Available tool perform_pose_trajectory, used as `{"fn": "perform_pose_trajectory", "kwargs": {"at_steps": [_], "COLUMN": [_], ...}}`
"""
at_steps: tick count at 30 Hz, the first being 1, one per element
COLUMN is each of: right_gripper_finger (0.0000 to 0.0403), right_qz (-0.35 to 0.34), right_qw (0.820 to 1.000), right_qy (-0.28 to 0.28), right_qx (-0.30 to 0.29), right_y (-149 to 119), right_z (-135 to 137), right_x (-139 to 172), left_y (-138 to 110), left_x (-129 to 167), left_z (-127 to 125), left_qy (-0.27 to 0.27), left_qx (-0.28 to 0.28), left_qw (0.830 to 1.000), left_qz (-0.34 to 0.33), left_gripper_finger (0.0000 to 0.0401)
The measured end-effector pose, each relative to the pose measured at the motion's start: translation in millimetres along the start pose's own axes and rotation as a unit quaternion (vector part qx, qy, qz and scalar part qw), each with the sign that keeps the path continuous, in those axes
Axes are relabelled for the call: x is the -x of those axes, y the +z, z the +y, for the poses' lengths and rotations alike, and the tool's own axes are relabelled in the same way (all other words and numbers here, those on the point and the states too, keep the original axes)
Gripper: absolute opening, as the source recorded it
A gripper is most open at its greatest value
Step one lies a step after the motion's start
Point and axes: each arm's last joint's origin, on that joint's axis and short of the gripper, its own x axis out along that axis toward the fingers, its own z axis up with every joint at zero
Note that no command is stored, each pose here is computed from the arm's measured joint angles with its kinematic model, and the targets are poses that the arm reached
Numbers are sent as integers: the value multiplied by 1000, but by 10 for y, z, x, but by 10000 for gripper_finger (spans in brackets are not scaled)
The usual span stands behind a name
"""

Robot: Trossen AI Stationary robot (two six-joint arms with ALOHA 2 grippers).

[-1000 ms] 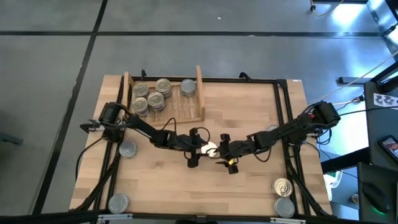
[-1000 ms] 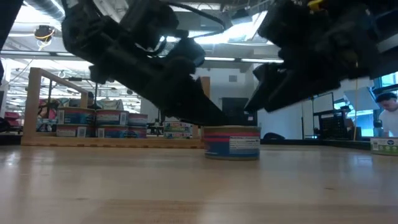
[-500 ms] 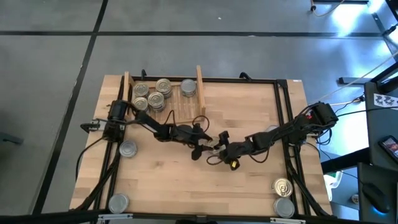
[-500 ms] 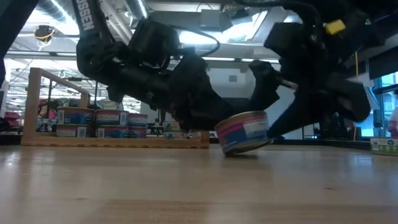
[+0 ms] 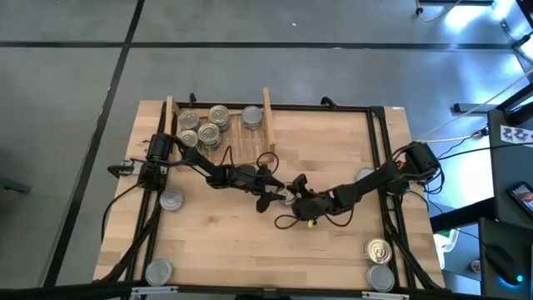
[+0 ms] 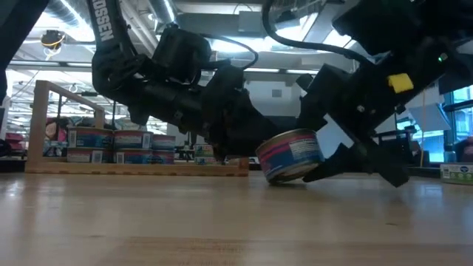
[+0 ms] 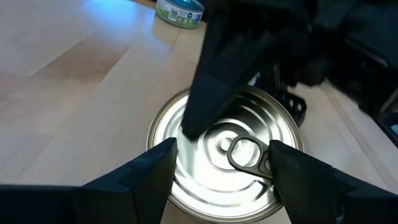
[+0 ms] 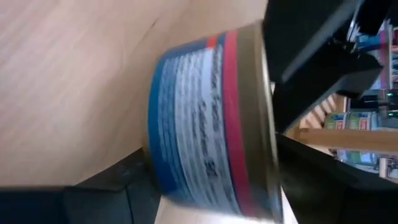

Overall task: Stack canned seafood by type on shelf
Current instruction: Put the blue tuna can on the shelf

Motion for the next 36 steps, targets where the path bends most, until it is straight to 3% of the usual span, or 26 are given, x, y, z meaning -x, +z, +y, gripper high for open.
{"fn": "perform_pose_trajectory", "kwargs": {"at_steps": [6,13,17,22,27,36], "right_gripper_finger": [195,187,187,187,187,187], "right_qz": [2,-1,6,-36,-104,-129], "right_qw": [1000,1000,997,978,953,940], "right_qy": [-2,10,3,42,92,81], "right_qx": [0,-6,-73,-200,-269,-306], "right_y": [35,103,78,84,171,170], "right_z": [28,148,73,-128,-273,-425], "right_x": [61,347,583,800,813,681], "left_y": [12,130,320,424,407,407], "left_x": [5,95,250,420,476,481], "left_z": [-45,-253,-499,-749,-930,-947], "left_qy": [-11,-32,-44,26,77,90], "left_qx": [8,-42,-102,-202,-289,-300], "left_qw": [1000,998,992,978,952,947], "left_qz": [-21,-42,-53,-48,-70,-74], "left_gripper_finger": [255,255,255,255,255,255]}}
